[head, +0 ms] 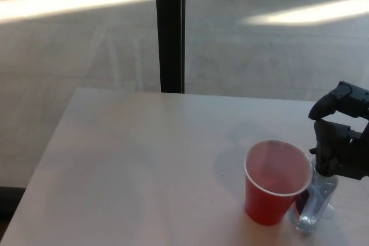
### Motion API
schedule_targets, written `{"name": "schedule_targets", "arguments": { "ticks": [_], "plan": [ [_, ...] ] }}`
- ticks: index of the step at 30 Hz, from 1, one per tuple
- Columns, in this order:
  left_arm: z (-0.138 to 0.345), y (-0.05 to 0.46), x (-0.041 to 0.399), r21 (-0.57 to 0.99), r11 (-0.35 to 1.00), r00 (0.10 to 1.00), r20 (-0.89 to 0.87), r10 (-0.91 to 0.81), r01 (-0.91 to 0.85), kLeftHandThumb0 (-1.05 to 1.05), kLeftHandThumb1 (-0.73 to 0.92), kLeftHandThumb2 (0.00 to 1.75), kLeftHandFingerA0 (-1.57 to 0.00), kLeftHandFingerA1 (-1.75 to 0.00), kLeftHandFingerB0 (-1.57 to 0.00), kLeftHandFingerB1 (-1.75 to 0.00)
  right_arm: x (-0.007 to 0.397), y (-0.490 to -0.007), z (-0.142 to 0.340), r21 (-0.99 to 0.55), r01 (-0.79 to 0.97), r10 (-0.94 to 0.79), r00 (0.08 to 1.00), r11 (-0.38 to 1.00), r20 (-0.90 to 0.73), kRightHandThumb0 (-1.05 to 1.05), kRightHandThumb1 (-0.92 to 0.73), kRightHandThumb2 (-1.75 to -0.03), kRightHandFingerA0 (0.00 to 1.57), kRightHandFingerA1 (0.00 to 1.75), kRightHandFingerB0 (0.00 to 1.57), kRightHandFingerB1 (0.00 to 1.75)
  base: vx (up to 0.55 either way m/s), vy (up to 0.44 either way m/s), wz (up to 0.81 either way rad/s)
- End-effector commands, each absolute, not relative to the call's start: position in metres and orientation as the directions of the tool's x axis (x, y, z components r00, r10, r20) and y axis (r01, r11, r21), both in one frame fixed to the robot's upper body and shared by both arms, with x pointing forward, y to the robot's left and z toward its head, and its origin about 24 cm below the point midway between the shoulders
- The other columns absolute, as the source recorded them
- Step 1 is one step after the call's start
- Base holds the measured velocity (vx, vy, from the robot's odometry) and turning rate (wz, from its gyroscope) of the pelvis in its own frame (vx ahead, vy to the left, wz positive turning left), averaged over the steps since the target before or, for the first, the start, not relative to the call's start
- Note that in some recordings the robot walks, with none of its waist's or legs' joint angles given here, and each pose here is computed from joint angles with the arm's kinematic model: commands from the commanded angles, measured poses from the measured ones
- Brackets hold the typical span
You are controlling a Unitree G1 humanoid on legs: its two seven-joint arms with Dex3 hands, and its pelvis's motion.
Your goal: The robot uses its right hand fist to press the hand soap kept in the middle of the table to get liquid hand soap out
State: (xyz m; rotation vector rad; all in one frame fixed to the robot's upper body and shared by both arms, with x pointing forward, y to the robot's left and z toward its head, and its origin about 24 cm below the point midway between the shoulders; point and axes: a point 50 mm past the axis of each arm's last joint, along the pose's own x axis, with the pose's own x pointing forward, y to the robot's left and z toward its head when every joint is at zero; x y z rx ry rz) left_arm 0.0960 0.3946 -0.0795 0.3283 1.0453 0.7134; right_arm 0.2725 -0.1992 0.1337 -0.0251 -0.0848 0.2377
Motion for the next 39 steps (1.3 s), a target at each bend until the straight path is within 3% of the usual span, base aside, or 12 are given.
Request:
{"name": "schedule_targets", "arguments": {
  "ticks": [1,6,8,11,12,18,24,28,31,39],
  "plan": [
    [-0.074,0.401,0.098,0.585,0.71,0.301,-0.648,0.7,-0.393,-0.25,0.52,0.94,-0.74,-0.94,-0.48,-0.79,0.26,-0.206,0.074,-0.02,-0.216,0.206,0.951,0.976,-0.23,-0.19,-0.51,-1.29,1.02,1.75,0.8,1.52,0.0,0.0,0.0],
    [-0.073,0.401,0.098,0.589,0.715,0.309,-0.648,0.696,-0.377,-0.26,0.53,0.94,-0.73,-0.9,-0.54,-0.8,0.259,-0.206,0.072,-0.016,-0.212,0.202,0.95,0.977,-0.237,-0.19,-0.51,-1.28,1.01,1.75,0.76,1.57,0.0,0.0,0.0],
    [-0.073,0.401,0.098,0.591,0.715,0.311,-0.646,0.697,-0.374,-0.27,0.48,1.01,-0.75,-0.9,-0.54,-0.77,0.259,-0.207,0.071,-0.012,-0.204,0.195,0.95,0.979,-0.242,-0.19,-0.51,-1.28,1.02,1.75,0.76,1.57,0.0,0.0,0.0],
    [-0.073,0.401,0.098,0.595,0.717,0.315,-0.646,0.695,-0.363,-0.27,0.48,1.01,-0.75,-0.89,-0.53,-0.77,0.259,-0.208,0.07,-0.009,-0.195,0.187,0.952,0.981,-0.242,-0.19,-0.51,-1.28,1.03,1.75,0.78,1.56,0.0,0.0,0.0],
    [-0.072,0.401,0.102,0.59,0.718,0.317,-0.647,0.694,-0.368,-0.27,0.52,0.95,-0.69,-0.87,-0.47,-0.75,0.261,-0.209,0.072,-0.008,-0.19,0.183,0.955,0.982,-0.235,-0.2,-0.5,-1.3,1.03,1.75,0.78,1.55,0.0,0.0,0.0],
    [-0.072,0.401,0.103,0.597,0.715,0.313,-0.645,0.698,-0.364,-0.27,0.51,0.98,-0.73,-0.87,-0.5,-0.75,0.26,-0.213,0.07,0.004,-0.176,0.172,0.956,0.984,-0.237,-0.2,-0.48,-1.35,1.04,1.75,0.78,1.6,0.0,0.0,0.0],
    [-0.072,0.401,0.105,0.59,0.719,0.325,-0.643,0.693,-0.367,-0.29,0.51,0.98,-0.75,-0.88,-0.55,-0.77,0.259,-0.218,0.065,0.035,-0.137,0.142,0.955,0.99,-0.262,-0.21,-0.55,-1.21,1.03,1.75,0.81,1.53,0.0,0.0,0.0],
    [-0.071,0.401,0.106,0.587,0.718,0.326,-0.642,0.694,-0.374,-0.29,0.51,0.98,-0.73,-0.88,-0.54,-0.78,0.257,-0.218,0.06,0.028,-0.145,0.147,0.949,0.989,-0.279,-0.21,-0.48,-1.29,1.04,1.75,0.8,1.54,0.0,0.0,0.0],
    [-0.07,0.401,0.108,0.589,0.716,0.328,-0.639,0.696,-0.374,-0.28,0.54,0.93,-0.74,-0.9,-0.5,-0.77,0.254,-0.22,0.053,0.028,-0.147,0.149,0.943,0.989,-0.296,-0.21,-0.5,-1.27,1.02,1.75,0.73,1.67,0.0,0.0,0.0],
    [-0.07,0.402,0.109,0.583,0.716,0.328,-0.639,0.696,-0.385,-0.28,0.51,0.99,-0.75,-0.9,-0.52,-0.77,0.251,-0.22,0.046,0.012,-0.159,0.154,0.929,0.987,-0.336,-0.23,-0.57,-1.21,1.05,1.75,0.8,1.57,0.0,0.0,0.0]
  ]
}}
